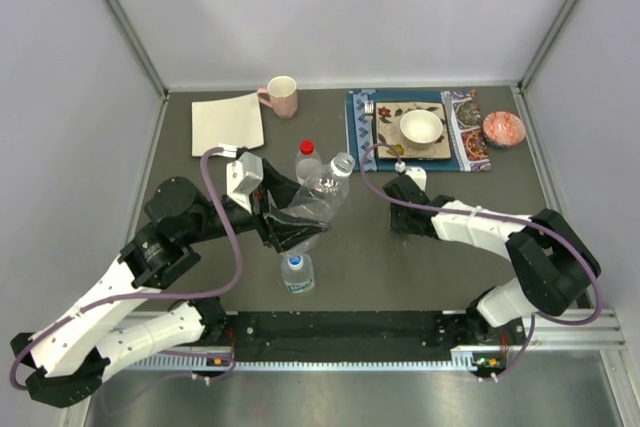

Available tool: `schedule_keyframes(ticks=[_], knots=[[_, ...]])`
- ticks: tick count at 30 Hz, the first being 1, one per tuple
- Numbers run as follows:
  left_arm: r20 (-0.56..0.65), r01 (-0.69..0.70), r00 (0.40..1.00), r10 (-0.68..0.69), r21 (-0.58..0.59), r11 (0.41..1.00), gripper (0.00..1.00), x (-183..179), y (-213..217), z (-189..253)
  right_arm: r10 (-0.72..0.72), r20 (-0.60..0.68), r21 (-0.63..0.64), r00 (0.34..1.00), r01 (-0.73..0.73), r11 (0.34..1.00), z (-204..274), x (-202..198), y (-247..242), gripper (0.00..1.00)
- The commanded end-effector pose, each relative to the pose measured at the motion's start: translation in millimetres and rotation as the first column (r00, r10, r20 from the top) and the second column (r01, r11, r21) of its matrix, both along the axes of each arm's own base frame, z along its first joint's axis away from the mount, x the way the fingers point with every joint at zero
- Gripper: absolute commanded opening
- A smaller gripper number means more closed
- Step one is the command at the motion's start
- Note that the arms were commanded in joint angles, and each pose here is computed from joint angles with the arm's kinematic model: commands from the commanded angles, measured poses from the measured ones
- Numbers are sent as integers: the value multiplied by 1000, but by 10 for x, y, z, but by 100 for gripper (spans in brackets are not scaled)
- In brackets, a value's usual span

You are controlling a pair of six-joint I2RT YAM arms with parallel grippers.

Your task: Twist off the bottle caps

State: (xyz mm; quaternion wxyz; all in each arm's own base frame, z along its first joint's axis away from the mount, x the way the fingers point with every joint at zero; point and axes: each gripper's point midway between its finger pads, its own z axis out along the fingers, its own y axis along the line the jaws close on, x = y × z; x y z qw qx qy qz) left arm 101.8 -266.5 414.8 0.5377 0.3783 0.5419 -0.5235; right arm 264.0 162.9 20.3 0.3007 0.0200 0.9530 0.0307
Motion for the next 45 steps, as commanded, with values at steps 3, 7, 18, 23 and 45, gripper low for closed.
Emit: schedule_keyframes(ticks=[3, 7, 18, 23, 45], knots=[[17, -6, 1000, 6, -5, 1000, 51, 25, -15, -23, 21, -37, 62, 999, -19, 998, -83, -74, 107, 23], [13, -3, 1000, 3, 0, 1000, 51, 32, -31, -49, 20, -44, 64, 999, -17, 998, -92, -109, 92, 34], [7, 2, 1000, -2, 6, 1000, 52, 41, -53, -102, 17, -38, 76, 999, -14, 997, -38, -131, 84, 46], [6, 5, 1000, -5, 6, 1000, 52, 40, -59, -116, 14, 17, 101, 1000, -16, 995, 300, -51, 117, 57], [-26, 22, 999, -21, 62, 998, 52, 240, -331, -258, 166, 739, 531, 653, -716, 453, 4259, -849, 782, 92]])
